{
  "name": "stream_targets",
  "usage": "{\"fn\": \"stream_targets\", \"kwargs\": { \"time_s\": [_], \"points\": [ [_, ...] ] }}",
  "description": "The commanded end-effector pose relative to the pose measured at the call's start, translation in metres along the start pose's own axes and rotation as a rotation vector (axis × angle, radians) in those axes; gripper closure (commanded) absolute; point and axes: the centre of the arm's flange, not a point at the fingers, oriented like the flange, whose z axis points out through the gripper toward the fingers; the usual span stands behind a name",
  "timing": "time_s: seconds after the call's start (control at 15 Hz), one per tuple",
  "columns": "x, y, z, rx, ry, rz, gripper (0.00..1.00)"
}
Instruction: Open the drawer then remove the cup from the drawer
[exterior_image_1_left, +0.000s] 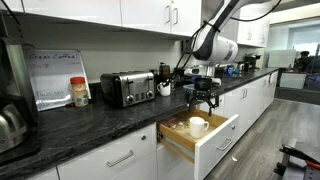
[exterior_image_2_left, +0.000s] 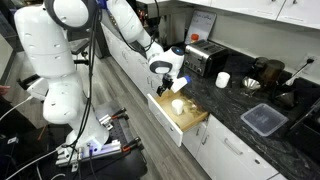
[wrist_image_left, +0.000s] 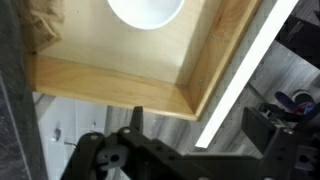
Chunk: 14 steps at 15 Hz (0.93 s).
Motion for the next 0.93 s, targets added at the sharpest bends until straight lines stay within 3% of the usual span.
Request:
{"fn": "stream_targets", "kwargs": {
  "time_s": [0.0,0.47,0.87],
  "points": [
    [-0.016,0.015,-0.006,-0.092,-0.085,0.168,0.0],
    [-0.026,0.027,-0.008,-0.215,-0.229,0.54,0.0],
    [-0.028,0.026,-0.004,-0.198,-0.314,0.883,0.0]
  ]
}}
